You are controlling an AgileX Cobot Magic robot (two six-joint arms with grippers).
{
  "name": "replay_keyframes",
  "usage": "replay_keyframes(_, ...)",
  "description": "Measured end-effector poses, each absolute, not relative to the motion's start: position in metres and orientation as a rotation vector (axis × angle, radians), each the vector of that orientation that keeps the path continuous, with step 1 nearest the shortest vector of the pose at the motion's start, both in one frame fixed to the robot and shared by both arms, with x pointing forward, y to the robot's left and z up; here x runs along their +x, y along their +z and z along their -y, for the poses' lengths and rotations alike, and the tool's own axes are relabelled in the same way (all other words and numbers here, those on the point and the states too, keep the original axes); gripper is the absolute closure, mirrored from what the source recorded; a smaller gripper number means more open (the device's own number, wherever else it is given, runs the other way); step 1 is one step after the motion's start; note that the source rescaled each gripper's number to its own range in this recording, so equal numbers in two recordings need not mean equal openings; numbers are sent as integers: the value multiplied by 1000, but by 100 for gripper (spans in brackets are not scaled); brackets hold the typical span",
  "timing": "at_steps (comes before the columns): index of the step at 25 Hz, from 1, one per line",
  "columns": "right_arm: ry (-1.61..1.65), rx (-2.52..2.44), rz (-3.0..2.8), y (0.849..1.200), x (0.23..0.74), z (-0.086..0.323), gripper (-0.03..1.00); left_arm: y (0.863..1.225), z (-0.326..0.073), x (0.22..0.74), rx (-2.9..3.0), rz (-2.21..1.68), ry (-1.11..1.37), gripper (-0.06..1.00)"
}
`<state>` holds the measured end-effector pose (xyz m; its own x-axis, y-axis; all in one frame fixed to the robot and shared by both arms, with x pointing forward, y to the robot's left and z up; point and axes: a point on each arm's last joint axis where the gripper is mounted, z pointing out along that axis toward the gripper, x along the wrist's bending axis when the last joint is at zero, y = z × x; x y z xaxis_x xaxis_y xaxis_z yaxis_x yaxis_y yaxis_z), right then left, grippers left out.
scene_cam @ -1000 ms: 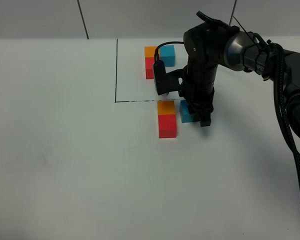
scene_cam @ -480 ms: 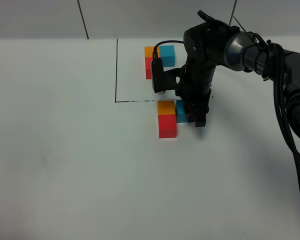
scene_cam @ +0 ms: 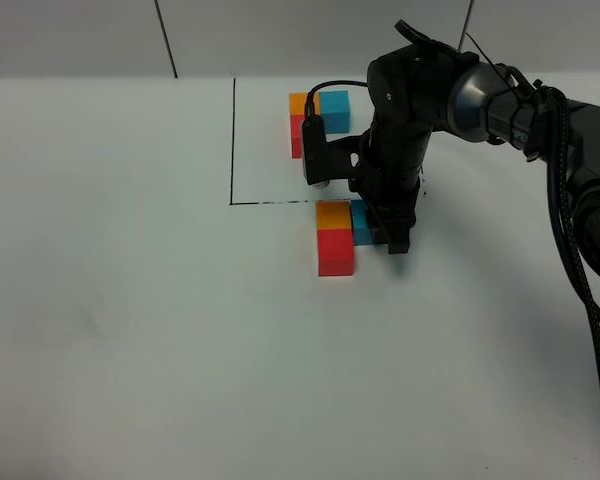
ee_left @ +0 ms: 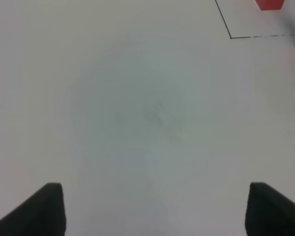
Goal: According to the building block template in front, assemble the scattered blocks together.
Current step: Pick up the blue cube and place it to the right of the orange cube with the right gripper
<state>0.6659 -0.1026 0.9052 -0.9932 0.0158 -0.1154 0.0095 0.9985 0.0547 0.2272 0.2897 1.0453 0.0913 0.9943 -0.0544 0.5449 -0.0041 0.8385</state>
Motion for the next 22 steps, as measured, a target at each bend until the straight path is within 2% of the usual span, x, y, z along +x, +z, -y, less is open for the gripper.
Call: replay_keyframes(22,108,74,-3032,905,665,101,95,1045,-290,227,1642,-1544,781,33)
